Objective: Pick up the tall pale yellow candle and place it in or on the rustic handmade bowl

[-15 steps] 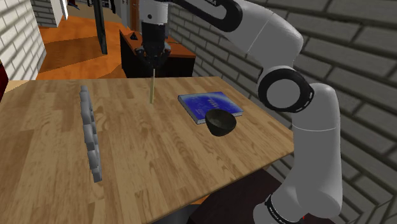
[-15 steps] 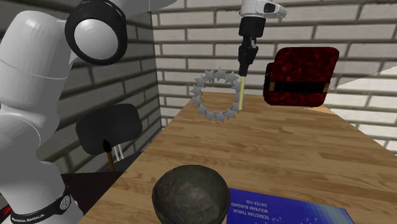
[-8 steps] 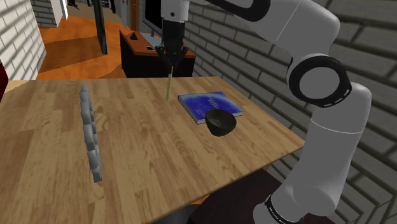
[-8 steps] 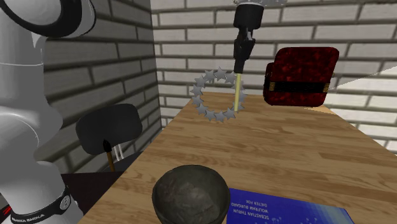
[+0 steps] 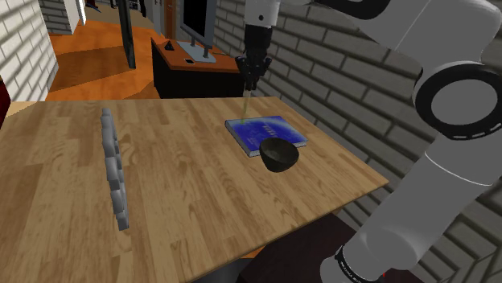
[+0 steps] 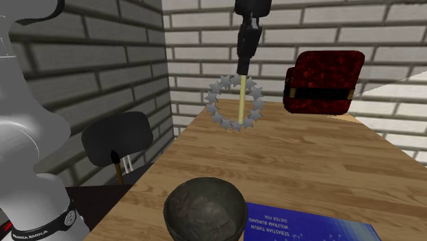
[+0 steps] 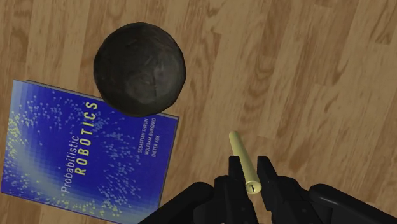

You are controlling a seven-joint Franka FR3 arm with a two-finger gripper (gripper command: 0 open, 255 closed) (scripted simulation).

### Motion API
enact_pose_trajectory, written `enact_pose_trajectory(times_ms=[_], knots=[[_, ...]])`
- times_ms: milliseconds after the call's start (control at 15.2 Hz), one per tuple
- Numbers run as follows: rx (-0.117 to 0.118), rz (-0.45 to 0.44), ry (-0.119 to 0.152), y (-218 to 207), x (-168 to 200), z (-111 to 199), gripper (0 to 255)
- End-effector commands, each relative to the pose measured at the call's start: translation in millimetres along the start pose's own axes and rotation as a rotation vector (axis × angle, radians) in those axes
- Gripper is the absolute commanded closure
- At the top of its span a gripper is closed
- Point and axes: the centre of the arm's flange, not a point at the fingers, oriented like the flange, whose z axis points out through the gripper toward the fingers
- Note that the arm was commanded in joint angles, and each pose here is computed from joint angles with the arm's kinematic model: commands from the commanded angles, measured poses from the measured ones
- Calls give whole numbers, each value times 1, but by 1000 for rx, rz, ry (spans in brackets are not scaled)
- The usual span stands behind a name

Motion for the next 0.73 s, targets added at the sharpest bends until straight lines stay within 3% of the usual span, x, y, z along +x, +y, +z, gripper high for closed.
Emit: enact_pose_trajectory(times_ms=[0,660], knots=[[0,-1,-1,23,-12,-3,255],[0,-1,-1,134,-80,-22,255]])
